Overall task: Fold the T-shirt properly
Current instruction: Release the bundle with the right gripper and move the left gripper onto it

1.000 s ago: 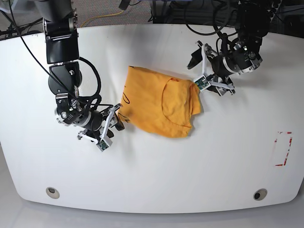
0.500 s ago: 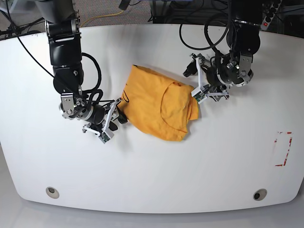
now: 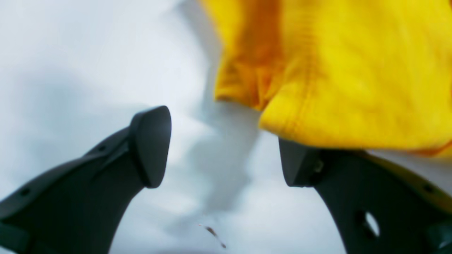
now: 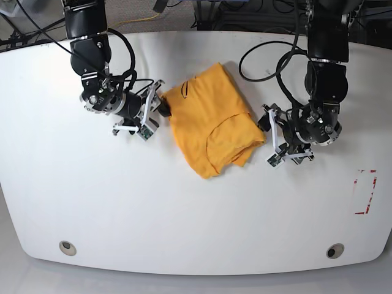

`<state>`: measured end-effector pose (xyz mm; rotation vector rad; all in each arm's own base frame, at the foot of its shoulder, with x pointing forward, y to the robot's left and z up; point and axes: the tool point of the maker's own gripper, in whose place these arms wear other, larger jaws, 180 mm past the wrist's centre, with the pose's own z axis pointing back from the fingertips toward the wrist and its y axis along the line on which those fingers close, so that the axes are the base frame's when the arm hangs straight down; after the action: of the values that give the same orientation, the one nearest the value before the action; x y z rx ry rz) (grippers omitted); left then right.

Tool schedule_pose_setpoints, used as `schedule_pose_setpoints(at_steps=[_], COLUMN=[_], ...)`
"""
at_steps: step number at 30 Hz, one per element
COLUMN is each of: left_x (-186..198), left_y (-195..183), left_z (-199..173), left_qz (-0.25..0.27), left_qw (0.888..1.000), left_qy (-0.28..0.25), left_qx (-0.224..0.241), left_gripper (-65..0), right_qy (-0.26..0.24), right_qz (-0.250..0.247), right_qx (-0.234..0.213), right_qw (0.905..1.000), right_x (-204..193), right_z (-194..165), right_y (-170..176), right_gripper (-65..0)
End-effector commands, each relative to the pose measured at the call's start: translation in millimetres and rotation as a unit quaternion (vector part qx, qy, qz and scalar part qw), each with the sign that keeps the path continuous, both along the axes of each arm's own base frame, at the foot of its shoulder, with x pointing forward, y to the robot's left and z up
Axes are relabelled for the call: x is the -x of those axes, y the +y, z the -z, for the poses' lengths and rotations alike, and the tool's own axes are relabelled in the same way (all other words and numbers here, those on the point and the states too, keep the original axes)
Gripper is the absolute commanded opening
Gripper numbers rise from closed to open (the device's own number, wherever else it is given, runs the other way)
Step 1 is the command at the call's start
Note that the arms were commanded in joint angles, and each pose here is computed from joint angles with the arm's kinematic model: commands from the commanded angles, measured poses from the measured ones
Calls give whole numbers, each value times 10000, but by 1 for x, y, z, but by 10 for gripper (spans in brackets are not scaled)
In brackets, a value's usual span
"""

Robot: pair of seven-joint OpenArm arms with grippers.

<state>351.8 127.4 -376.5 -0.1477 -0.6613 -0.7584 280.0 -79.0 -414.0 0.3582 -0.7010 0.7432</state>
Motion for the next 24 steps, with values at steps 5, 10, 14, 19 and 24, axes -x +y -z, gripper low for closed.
schedule_pose_setpoints(at_steps=[5, 10, 14, 19, 24], left_x=[-31, -37, -27, -13, 5], left_y=[24, 31, 28, -3, -43], left_z=[-37, -68, -93, -117, -106], left_qz=[-371, -465, -382, -239, 26], left_qw=[9978, 9935, 9908, 9866, 9893], left_qy=[-549, -1032, -1276, -1609, -1443], left_qx=[92, 80, -242, -126, 211], left_gripper=[-211, -211, -211, -206, -203], right_qy=[7, 124, 71, 42, -2], right_qz=[-165, -130, -218, -498, -490], right_qx=[-262, -620, -671, -418, -239], right_qw=[9995, 9979, 9975, 9979, 9985], right_x=[19, 26, 26, 28, 26], right_z=[-15, -17, -23, -27, -26], right_y=[38, 67, 77, 80, 62], right_gripper=[-396, -396, -396, -396, -396])
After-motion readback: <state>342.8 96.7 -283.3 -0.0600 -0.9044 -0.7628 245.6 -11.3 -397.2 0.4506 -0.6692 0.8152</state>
